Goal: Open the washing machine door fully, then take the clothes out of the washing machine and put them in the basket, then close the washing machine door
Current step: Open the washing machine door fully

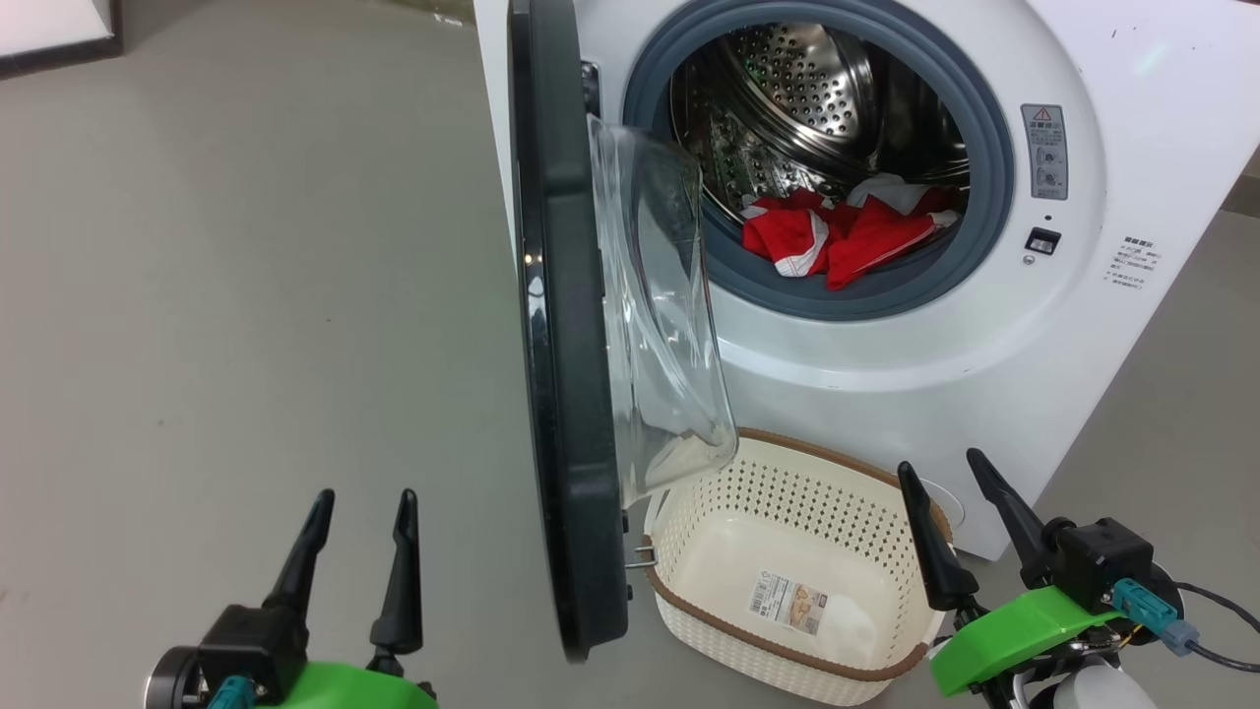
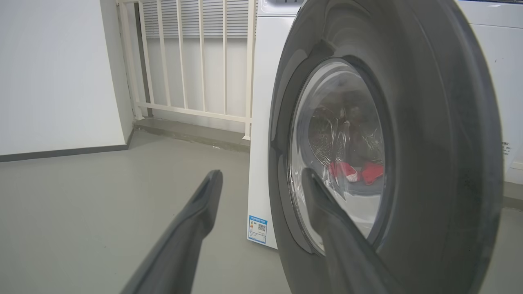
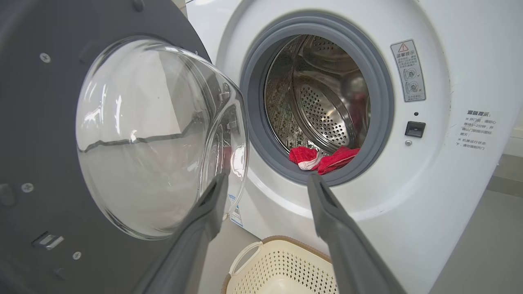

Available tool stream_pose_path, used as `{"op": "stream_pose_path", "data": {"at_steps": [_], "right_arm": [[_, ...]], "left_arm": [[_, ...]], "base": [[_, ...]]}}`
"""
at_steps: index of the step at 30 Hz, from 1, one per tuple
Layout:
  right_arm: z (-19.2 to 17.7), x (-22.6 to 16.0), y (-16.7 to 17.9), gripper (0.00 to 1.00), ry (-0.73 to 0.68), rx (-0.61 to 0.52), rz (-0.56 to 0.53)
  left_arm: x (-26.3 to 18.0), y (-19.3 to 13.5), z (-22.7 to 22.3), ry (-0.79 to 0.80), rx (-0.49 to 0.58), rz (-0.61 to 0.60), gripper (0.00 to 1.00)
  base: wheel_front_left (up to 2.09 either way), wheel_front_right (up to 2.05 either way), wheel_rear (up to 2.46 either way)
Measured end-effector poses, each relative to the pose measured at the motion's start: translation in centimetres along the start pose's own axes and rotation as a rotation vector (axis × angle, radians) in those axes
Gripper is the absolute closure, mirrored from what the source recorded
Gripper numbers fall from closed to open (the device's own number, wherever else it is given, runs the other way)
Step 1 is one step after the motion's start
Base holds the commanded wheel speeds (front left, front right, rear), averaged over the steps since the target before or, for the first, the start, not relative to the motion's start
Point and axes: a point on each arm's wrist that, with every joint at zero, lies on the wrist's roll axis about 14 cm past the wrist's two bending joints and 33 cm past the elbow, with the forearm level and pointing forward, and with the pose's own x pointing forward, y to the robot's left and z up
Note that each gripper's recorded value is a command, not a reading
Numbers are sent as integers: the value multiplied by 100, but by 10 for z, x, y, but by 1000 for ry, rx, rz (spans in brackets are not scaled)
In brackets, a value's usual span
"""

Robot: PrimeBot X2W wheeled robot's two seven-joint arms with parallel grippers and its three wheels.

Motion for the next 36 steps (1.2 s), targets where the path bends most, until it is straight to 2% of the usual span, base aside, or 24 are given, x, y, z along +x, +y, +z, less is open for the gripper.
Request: {"op": "stream_pose_path", "data": {"at_steps": [13,14,15,16,22,29,36], "right_arm": [[0,0,2,0,0,4,4],[0,0,2,0,0,4,3],[0,0,2,0,0,4,3],[0,0,1,0,0,4,3],[0,0,0,0,-1,7,-1],[0,-1,-2,0,-1,20,-10],[-2,-3,-5,0,3,23,-18]], "left_arm": [[0,2,0,0,3,11,0],[0,1,-1,2,3,11,12],[0,1,-1,2,3,10,69],[0,1,-1,2,7,6,100],[4,-5,13,-42,11,-17,100],[22,-20,72,-221,-30,-71,100],[27,-59,121,-368,-45,-201,100]], "base": [[0,0,0],[0,0,0],[0,0,0],[0,0,0],[0,0,0],[0,0,0],[0,0,0]]}}
